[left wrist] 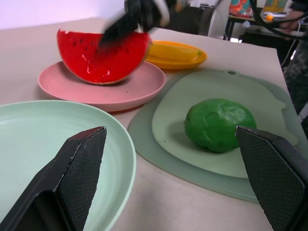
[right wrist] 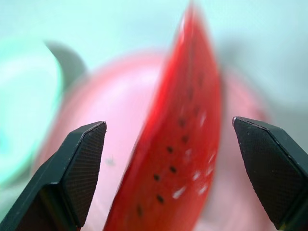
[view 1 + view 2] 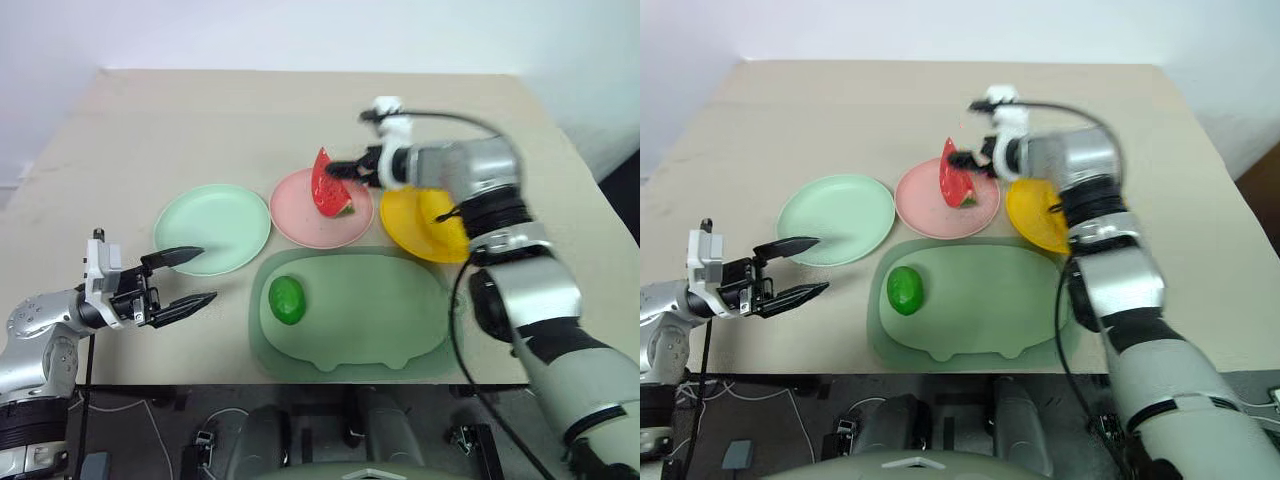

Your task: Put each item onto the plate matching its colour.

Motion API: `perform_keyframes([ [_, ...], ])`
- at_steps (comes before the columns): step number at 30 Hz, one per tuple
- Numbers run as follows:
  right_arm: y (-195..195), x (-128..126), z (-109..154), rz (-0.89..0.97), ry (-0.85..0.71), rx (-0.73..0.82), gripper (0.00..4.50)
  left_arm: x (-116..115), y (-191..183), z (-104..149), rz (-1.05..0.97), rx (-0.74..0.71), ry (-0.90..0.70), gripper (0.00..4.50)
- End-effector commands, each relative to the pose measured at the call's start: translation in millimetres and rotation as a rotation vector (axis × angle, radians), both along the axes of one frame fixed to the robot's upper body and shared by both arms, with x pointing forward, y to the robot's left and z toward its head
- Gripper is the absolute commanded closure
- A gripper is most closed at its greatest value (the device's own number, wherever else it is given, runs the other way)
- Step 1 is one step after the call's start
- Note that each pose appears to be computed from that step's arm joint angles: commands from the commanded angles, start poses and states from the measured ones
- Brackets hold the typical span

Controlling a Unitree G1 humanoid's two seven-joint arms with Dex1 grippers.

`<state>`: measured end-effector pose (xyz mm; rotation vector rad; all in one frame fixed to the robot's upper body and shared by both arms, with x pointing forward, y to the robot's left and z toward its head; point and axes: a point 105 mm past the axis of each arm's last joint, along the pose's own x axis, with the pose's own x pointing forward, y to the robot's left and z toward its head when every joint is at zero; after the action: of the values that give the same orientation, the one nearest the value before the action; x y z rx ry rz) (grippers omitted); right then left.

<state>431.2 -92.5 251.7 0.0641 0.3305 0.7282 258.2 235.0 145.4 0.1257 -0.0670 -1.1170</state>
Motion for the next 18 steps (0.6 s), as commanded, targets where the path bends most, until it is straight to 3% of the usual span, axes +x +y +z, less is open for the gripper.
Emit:
perform_keyframes([
  [1,-17,-31,33,0.119,-0.136,0.045,0.06,-1,-6,9,-0.017,0.053,-0.044,0.0],
  [4,-43,-49,32,0.125,-0.239,0.032,0.06,0,-13,11,-0.029,0.07,-0.022,0.0],
  [10,-78,-83,1,0.192,-0.407,-0.1,0.06,-3,-36,29,-0.169,0.083,-0.085,0.0],
  [14,-85,-96,-10,0.219,-0.485,-0.164,0.06,-2,-31,15,-0.297,0.27,-0.112,0.0],
  [18,-80,-141,-26,0.457,-0.492,-0.163,0.06,11,-38,17,-0.402,0.339,-0.14,0.0],
])
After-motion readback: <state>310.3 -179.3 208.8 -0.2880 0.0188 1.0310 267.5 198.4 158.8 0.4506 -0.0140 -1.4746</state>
